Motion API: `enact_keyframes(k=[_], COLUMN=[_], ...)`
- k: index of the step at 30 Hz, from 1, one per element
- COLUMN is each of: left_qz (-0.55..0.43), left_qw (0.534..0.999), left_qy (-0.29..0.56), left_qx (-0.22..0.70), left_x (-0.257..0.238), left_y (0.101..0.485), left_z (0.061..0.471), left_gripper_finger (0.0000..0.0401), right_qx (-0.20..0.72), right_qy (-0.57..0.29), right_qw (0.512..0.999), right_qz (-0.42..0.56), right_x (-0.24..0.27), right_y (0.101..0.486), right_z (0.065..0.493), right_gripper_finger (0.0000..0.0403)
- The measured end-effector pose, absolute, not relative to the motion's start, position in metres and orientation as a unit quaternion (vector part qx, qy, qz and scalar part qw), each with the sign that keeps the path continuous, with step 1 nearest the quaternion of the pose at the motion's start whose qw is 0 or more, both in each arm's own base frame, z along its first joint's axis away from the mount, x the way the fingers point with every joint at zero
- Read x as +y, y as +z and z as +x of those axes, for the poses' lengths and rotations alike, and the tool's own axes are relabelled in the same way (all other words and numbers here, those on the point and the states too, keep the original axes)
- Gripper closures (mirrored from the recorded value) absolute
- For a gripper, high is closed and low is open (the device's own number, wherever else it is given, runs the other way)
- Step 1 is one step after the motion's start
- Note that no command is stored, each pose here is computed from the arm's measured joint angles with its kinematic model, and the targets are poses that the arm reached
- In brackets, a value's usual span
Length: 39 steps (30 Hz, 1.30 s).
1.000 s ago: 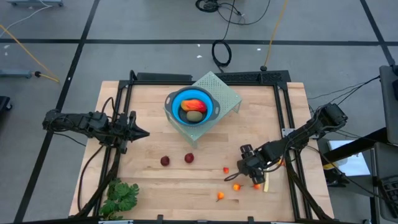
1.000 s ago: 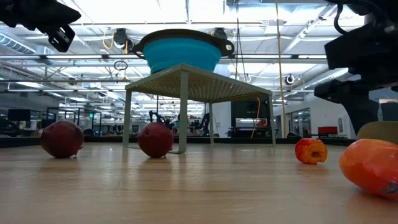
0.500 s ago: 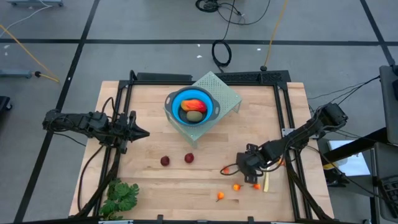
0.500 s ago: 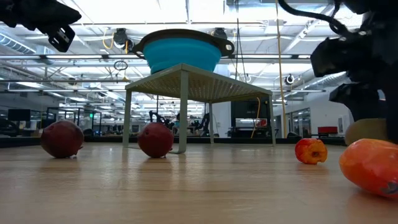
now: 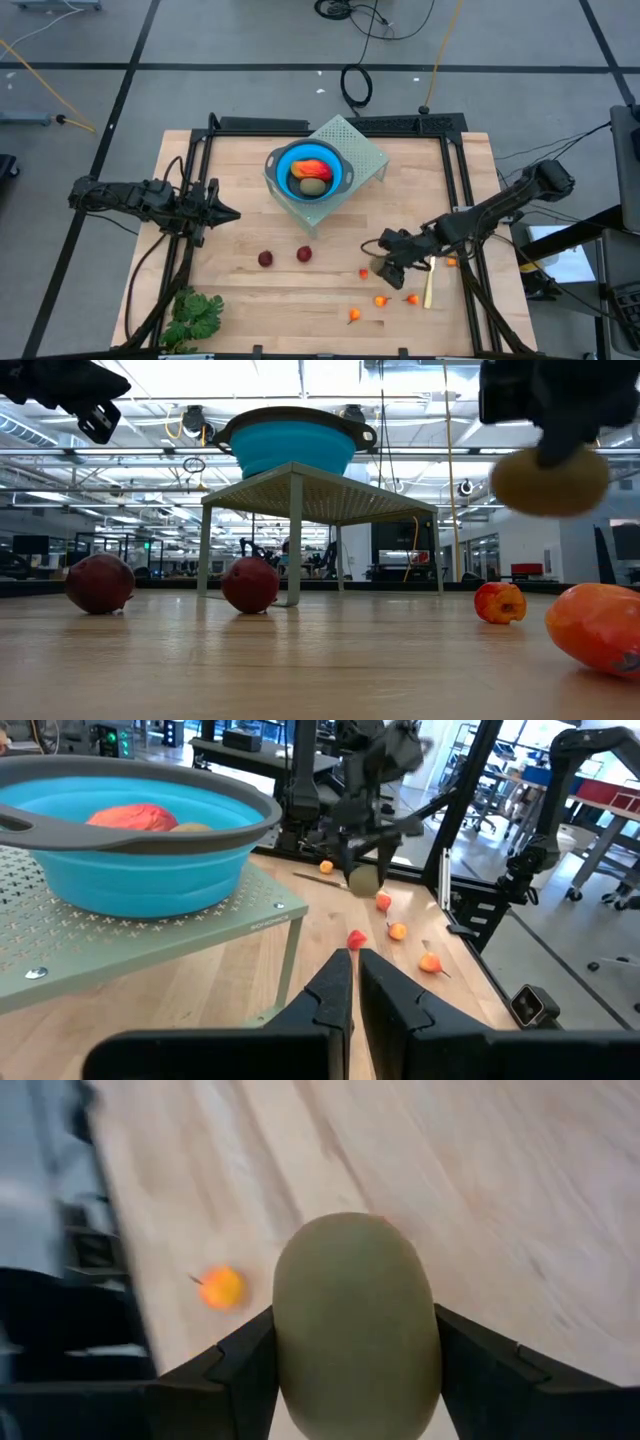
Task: Pick & Place Fruit
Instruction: Put the kiwi into the collapsible colander on the shelf
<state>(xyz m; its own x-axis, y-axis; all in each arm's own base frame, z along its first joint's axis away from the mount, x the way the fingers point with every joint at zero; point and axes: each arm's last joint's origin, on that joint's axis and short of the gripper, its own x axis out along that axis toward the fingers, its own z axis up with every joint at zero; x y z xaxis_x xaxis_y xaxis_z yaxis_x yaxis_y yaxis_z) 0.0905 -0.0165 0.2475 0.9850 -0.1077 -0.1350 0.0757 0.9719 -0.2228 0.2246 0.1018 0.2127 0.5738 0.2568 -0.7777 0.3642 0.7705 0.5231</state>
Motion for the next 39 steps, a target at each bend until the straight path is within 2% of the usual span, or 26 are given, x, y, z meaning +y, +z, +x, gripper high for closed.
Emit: enact_keyframes(k=[10,27,39], left_qz=[-0.097,-0.098,-0.113], left_qw=[0.992,0.991,0.99], left_qy=[-0.048,-0.048,-0.046], left_qx=[0.073,0.072,0.073], left_x=[-0.017,-0.017,-0.017], left_y=[0.248,0.248,0.248], left_z=[0.091,0.09,0.09], left_gripper_finger=[0.038,0.038,0.038], right_qx=[0.332,0.261,0.133], right_qy=[0.02,0.044,0.136], right_qw=[0.855,0.816,0.839], right_qz=[0.399,0.514,0.51], right_x=[0.099,0.102,0.104], right_y=[0.245,0.262,0.29], right_z=[0.234,0.242,0.249], right_gripper_finger=[0.0188,0.0184,0.0184])
